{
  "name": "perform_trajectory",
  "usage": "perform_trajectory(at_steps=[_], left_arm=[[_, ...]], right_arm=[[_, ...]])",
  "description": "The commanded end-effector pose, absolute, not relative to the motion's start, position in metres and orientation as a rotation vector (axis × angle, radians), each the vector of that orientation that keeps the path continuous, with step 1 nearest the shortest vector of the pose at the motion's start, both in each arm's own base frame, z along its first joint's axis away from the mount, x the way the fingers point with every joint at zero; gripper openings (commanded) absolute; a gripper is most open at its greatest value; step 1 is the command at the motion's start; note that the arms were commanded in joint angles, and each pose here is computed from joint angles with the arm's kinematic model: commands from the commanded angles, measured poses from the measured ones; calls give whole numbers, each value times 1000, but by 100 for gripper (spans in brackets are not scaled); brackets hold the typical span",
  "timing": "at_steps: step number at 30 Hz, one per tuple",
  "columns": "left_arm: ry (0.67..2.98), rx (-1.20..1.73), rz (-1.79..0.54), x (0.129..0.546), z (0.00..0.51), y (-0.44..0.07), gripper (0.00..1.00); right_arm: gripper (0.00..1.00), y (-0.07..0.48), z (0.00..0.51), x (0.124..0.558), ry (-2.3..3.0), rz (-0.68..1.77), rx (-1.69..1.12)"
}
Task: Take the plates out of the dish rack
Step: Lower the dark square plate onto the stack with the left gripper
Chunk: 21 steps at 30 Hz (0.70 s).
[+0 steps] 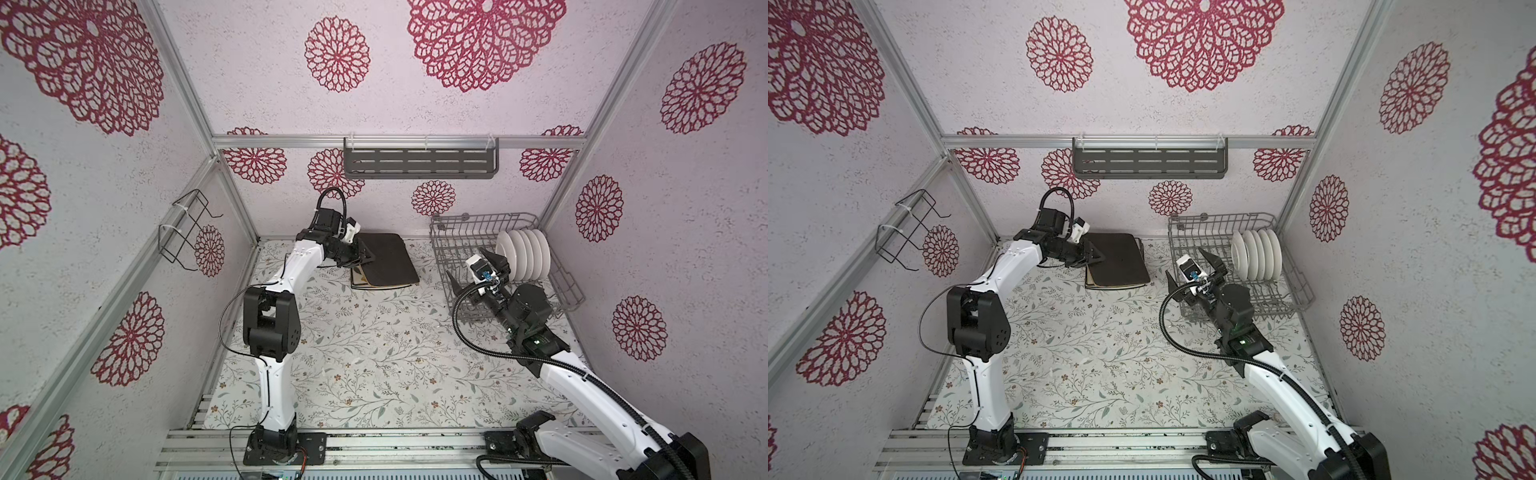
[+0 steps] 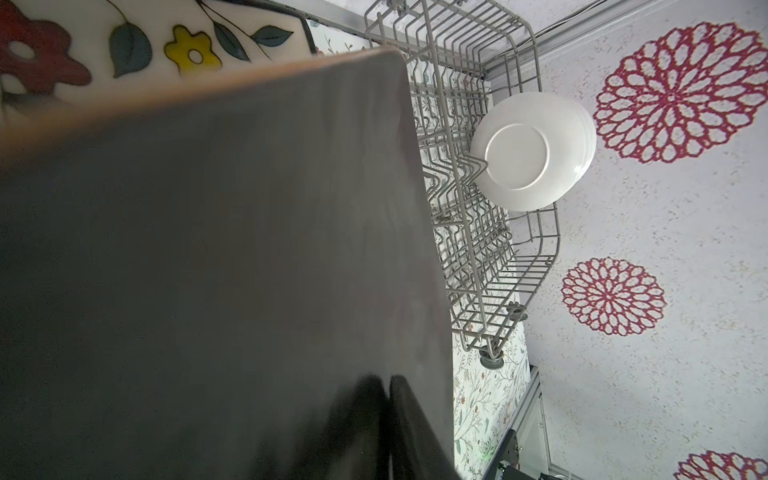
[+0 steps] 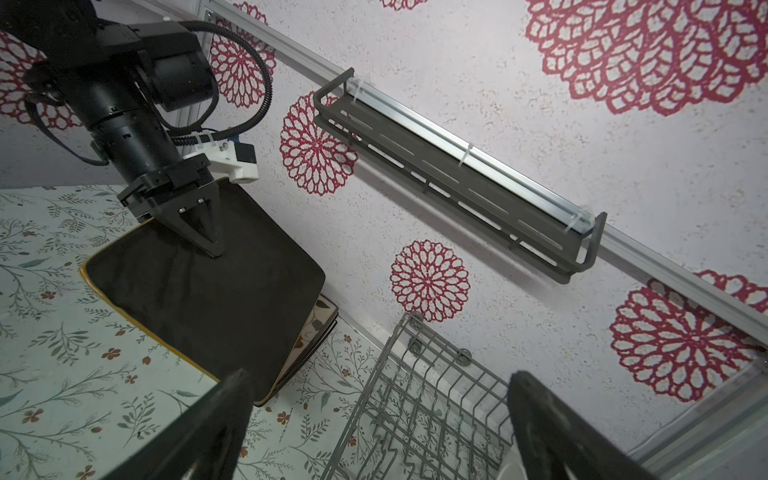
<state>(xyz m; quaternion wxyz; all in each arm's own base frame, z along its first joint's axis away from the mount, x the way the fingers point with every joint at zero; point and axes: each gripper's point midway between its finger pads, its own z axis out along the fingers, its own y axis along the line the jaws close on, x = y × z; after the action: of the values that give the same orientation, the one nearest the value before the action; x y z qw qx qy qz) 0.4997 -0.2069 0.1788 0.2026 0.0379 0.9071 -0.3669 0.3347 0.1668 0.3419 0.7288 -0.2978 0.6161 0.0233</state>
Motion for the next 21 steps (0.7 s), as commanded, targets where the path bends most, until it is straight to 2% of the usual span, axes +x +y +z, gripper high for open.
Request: perform_trajectory(at_steps=[1, 21], left_arm=[[2317, 245, -1097, 517, 239, -213, 0], [2316, 215, -1121, 548, 216, -191, 0]], right_arm=[[99, 165, 359, 336, 1304, 89, -613], [99, 168, 342, 367, 1336, 101, -611]])
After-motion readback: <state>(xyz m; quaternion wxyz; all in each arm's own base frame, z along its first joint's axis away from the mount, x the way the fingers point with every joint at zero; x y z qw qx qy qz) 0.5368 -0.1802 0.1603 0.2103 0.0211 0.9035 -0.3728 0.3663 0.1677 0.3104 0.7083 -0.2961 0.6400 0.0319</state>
